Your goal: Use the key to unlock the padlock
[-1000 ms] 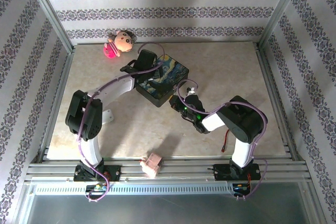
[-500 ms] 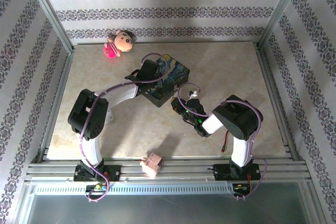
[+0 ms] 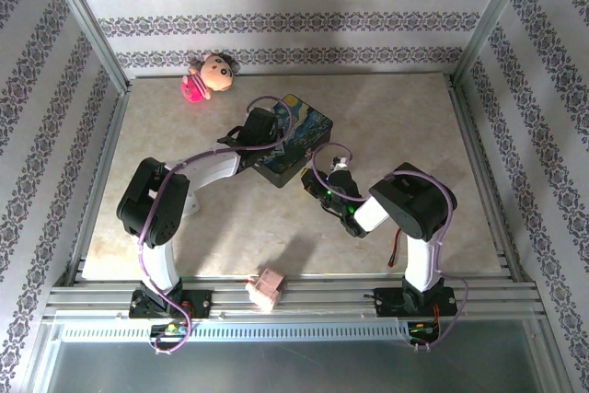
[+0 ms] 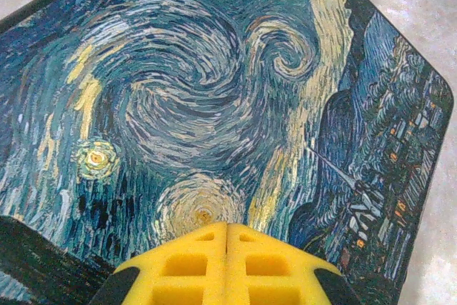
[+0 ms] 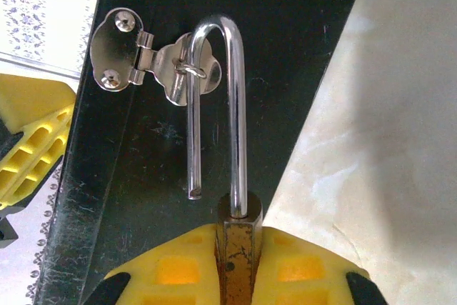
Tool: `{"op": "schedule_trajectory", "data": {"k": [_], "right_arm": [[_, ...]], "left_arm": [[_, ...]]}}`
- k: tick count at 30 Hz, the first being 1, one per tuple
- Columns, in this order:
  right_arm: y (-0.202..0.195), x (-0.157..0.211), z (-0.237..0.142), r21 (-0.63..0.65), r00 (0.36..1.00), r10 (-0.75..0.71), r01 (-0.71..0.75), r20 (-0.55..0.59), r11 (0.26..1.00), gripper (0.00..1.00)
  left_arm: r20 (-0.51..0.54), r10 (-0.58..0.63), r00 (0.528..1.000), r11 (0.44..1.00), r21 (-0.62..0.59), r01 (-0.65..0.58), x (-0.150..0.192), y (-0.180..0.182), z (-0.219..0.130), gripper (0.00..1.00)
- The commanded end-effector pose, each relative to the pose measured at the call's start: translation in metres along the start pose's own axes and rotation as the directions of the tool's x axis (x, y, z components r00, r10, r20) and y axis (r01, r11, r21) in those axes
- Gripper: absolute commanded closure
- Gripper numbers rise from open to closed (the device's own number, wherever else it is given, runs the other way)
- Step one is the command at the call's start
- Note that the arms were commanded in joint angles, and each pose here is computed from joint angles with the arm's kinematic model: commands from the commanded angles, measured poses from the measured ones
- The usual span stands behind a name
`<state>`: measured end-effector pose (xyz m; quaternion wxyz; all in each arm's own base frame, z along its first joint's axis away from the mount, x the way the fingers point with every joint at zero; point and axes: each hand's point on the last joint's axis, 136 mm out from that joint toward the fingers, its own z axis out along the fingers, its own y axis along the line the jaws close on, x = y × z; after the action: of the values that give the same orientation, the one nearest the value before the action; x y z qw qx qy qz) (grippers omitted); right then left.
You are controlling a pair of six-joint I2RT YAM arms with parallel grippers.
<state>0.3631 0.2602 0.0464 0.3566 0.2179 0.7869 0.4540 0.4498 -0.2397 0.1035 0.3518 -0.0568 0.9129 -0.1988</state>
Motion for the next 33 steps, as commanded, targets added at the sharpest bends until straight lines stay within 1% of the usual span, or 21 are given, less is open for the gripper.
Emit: {"op": "schedule_trajectory", "data": {"k": [1,9,18,22,26,30,33], "right_arm": [[0.02,-0.029,0.008,-0.063,0.996,-0.015,0.02,0.091,0.998,1.0],[0.031,-0.036,0.009,-0.096,0.994,-0.011,0.021,0.105,0.995,1.0],[0.029,-0.051,0.005,-0.106,0.991,0.006,0.009,0.134,0.994,1.0],[0.036,-0.049,0.008,-0.127,0.993,0.011,0.004,0.121,0.992,1.0],[0.036,-0.049,0.007,-0.141,0.992,0.032,-0.015,0.121,0.99,1.0],[0.029,-0.052,0.005,-0.13,0.991,0.051,-0.035,0.122,0.991,1.0],[0.019,-0.053,0.004,-0.111,0.99,0.061,-0.047,0.126,0.993,0.98]], "left_arm": [[-0.241,-0.025,0.97,0.988,-0.154,-0.012,0.076,0.051,0.008,1.0],[-0.251,-0.027,0.968,0.987,-0.162,-0.015,0.081,0.055,0.007,1.0],[-0.251,-0.025,0.968,0.983,-0.182,-0.022,0.081,0.059,0.006,1.0],[-0.247,0.005,0.969,0.971,-0.229,-0.064,0.076,0.066,0.002,1.0],[-0.28,0.034,0.959,0.95,-0.289,-0.118,0.08,0.08,-0.001,1.0],[-0.307,0.034,0.951,0.938,-0.32,-0.137,0.089,0.089,-0.006,1.0],[-0.318,0.036,0.947,0.934,-0.326,-0.145,0.094,0.093,-0.007,1.0]]}}
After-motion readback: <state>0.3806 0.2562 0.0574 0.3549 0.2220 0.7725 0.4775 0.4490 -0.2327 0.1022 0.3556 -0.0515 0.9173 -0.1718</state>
